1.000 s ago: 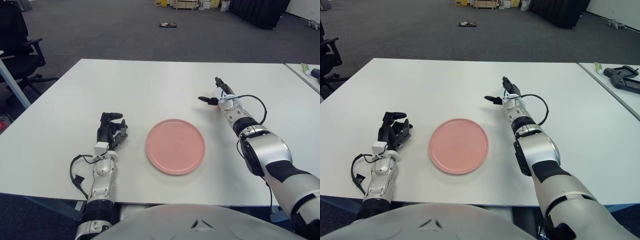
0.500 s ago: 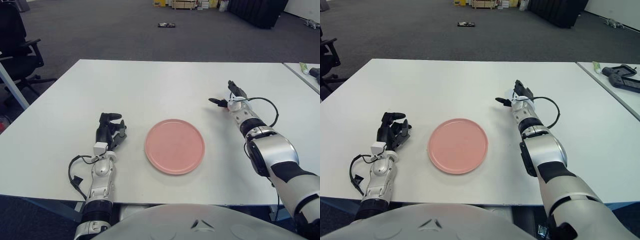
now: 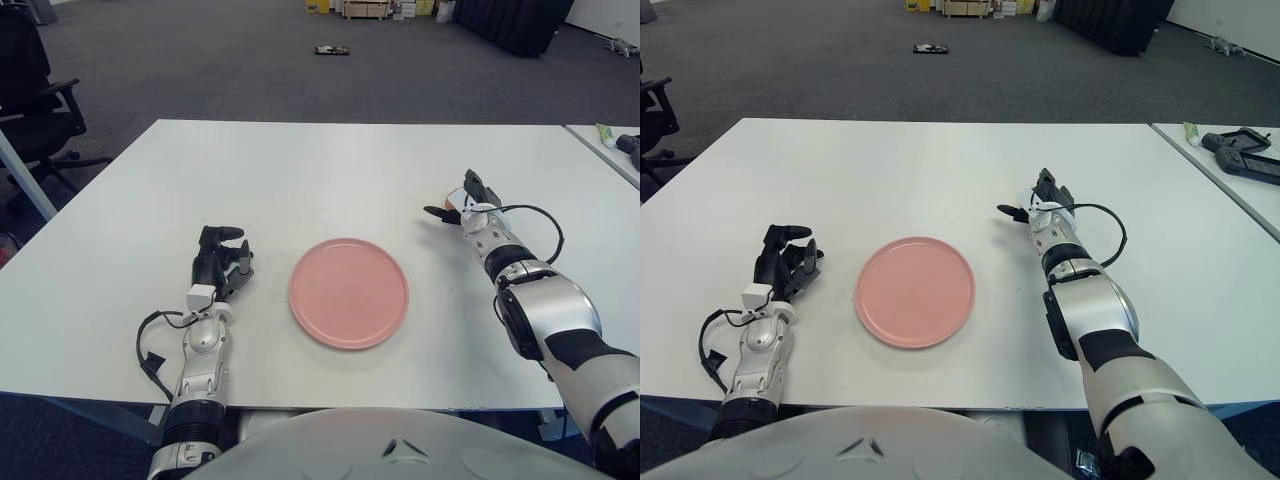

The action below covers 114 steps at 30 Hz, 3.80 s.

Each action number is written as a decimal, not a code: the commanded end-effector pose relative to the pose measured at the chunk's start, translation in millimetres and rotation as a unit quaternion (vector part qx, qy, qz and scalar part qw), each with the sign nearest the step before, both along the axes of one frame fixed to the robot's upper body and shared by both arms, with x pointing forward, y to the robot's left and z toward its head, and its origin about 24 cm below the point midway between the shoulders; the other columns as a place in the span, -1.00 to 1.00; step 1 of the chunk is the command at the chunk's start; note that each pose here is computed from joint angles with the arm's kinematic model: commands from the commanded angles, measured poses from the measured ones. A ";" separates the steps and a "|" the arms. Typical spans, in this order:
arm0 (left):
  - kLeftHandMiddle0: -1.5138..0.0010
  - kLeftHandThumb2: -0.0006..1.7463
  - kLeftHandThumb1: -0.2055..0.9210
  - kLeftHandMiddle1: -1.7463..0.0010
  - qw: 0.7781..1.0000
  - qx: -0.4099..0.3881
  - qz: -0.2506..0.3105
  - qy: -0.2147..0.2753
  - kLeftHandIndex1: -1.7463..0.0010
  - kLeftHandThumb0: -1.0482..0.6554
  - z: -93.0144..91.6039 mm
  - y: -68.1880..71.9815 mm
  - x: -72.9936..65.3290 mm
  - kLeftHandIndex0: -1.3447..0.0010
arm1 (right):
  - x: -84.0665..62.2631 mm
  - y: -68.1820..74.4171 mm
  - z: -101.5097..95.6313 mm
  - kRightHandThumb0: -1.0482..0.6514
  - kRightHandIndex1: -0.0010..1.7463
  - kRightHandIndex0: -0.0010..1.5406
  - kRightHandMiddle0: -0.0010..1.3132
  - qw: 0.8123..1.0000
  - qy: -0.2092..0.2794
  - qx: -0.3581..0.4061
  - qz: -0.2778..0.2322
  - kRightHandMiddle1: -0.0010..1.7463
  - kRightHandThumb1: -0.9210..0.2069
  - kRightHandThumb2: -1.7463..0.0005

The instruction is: Put the apple into the plate.

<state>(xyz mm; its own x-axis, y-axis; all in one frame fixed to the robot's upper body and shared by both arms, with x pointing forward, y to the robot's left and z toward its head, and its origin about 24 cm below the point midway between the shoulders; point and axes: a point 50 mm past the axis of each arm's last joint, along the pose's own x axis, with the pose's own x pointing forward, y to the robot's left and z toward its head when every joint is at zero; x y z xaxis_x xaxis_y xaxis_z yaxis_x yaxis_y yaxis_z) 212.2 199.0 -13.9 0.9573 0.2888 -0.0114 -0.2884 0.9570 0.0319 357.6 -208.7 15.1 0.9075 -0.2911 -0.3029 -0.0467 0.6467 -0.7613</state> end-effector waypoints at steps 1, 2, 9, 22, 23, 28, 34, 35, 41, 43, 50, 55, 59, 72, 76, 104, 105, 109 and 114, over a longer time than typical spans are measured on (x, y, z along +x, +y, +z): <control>0.30 -0.13 0.70 -0.82 1.000 0.001 -0.002 0.010 -1.00 -0.20 -3.8 0.8 -2.2 0.56 | -7.8 0.2 -12.6 -0.85 -1.00 -1.00 -1.00 0.999 0.032 0.005 -0.004 -1.00 -0.73 0.69; 0.29 -0.13 0.70 -0.82 1.000 0.000 -0.001 0.010 -1.00 -0.20 -3.7 0.7 -2.2 0.56 | -8.2 0.1 -13.1 -0.83 -1.00 -1.00 -1.00 0.999 0.033 0.003 -0.003 -1.00 -0.73 0.69; 0.29 -0.11 0.69 -0.84 1.000 0.000 -0.003 0.011 -1.00 -0.21 -3.6 0.1 -2.2 0.55 | -12.1 -1.9 -18.1 -0.77 -1.00 -1.00 -1.00 0.999 0.046 -0.009 0.000 -1.00 -0.73 0.68; 0.32 -0.10 0.68 -0.84 1.000 -0.004 0.000 0.014 -1.00 -0.21 -4.3 -0.2 -2.3 0.55 | -30.4 -17.5 -37.2 -0.50 -0.98 -0.97 -1.00 0.995 0.090 -0.036 -0.004 -0.80 -0.32 0.08; 0.33 -0.11 0.68 -0.84 1.000 -0.004 0.001 0.014 -1.00 -0.21 -4.3 -0.3 -2.3 0.55 | -29.7 -16.9 -36.5 -0.47 -0.72 -0.98 -1.00 0.995 0.091 -0.040 -0.002 -0.62 -0.30 0.04; 0.33 -0.11 0.69 -0.83 1.000 -0.004 0.003 0.013 -1.00 -0.20 -4.1 -0.4 -2.6 0.56 | -27.9 -16.7 -34.4 -0.39 0.23 -0.92 -0.94 0.995 0.089 -0.050 -0.003 0.49 -0.22 -0.12; 0.31 -0.12 0.70 -0.82 1.000 -0.003 0.003 0.014 -1.00 -0.20 -4.2 -0.6 -2.5 0.56 | -27.9 -17.1 -33.7 -0.27 0.68 -0.71 -0.41 0.995 0.081 -0.049 -0.013 0.94 -0.31 -0.17; 0.31 -0.12 0.70 -0.82 1.000 -0.003 0.003 0.014 -1.00 -0.20 -4.2 -0.7 -2.5 0.56 | -27.9 -17.1 -33.7 -0.17 0.66 -0.64 -0.38 0.996 0.079 -0.048 -0.016 0.96 -0.30 -0.16; 0.30 -0.13 0.71 -0.82 1.000 -0.003 0.003 0.014 -1.00 -0.20 -4.1 -0.9 -2.5 0.56 | -27.9 -15.8 -32.9 0.18 0.62 -0.21 -0.30 0.996 0.061 -0.050 -0.031 1.00 -0.06 -0.29; 0.30 -0.13 0.71 -0.82 1.000 -0.004 0.003 0.015 -1.00 -0.20 -4.2 -0.9 -2.4 0.57 | -27.5 -15.0 -32.3 0.21 0.67 -0.11 -0.28 0.997 0.054 -0.052 -0.036 1.00 0.09 -0.42; 0.30 -0.11 0.69 -0.84 1.000 -0.007 0.004 0.017 -1.00 -0.20 -4.0 -1.1 -2.1 0.55 | -26.1 -12.8 -30.0 0.23 0.73 0.09 -0.19 0.996 0.038 -0.056 -0.051 1.00 0.40 -0.67; 0.29 -0.08 0.65 -0.86 1.000 -0.007 0.001 0.014 -1.00 -0.21 -3.4 -1.2 -1.7 0.53 | -24.8 -11.1 -28.6 0.23 0.77 0.11 -0.18 0.997 0.030 -0.049 -0.055 1.00 0.45 -0.72; 0.28 -0.06 0.63 -0.86 1.000 -0.006 -0.001 0.011 -1.00 -0.21 -3.1 -1.0 -1.5 0.52 | -23.7 -9.6 -27.4 0.23 0.78 0.13 -0.16 0.997 0.021 -0.044 -0.056 1.00 0.49 -0.76; 0.28 -0.07 0.64 -0.87 1.000 -0.005 -0.002 0.012 -1.00 -0.21 -4.8 0.5 -1.3 0.53 | -21.5 -5.9 -24.5 0.23 0.81 0.14 -0.12 0.998 -0.005 -0.027 -0.060 1.00 0.54 -0.80; 0.28 -0.07 0.64 -0.88 1.000 -0.004 -0.002 0.011 -1.00 -0.21 -4.8 0.6 -1.6 0.53 | -20.6 -4.5 -23.3 0.23 0.81 0.14 -0.12 0.998 -0.016 -0.020 -0.062 1.00 0.55 -0.80; 0.27 -0.09 0.66 -0.81 1.000 -0.006 0.000 0.011 -1.00 -0.21 -4.0 -1.0 -1.2 0.54 | 4.9 28.4 41.3 0.23 0.84 0.12 -0.12 0.957 -0.283 0.059 -0.021 1.00 0.54 -0.81; 0.27 -0.09 0.66 -0.81 1.000 -0.007 0.000 0.011 -1.00 -0.21 -4.1 -1.1 -1.0 0.54 | 4.2 32.1 44.3 0.23 0.85 0.12 -0.12 0.952 -0.297 0.070 -0.016 1.00 0.54 -0.81; 0.24 -0.08 0.65 -0.78 1.000 -0.007 0.001 0.012 -1.00 -0.21 -4.3 -1.5 -0.3 0.54 | 3.0 35.9 53.4 0.23 0.86 0.11 -0.12 0.941 -0.324 0.100 -0.001 1.00 0.54 -0.82; 0.22 -0.07 0.64 -0.78 1.000 -0.007 -0.002 0.011 -1.00 -0.21 -5.0 -1.7 1.0 0.53 | -1.9 40.3 67.8 0.23 0.88 0.11 -0.12 0.925 -0.360 0.119 0.035 1.00 0.55 -0.82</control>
<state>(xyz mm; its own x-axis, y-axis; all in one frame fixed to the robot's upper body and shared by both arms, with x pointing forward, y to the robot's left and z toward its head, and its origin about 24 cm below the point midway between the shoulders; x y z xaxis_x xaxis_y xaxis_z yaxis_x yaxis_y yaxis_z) 213.2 197.6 -13.6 0.9576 0.2879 -0.0072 -0.2876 0.9574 0.0249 359.0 -169.1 74.3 0.9211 -0.2522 0.2964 0.3723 0.7931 -0.4821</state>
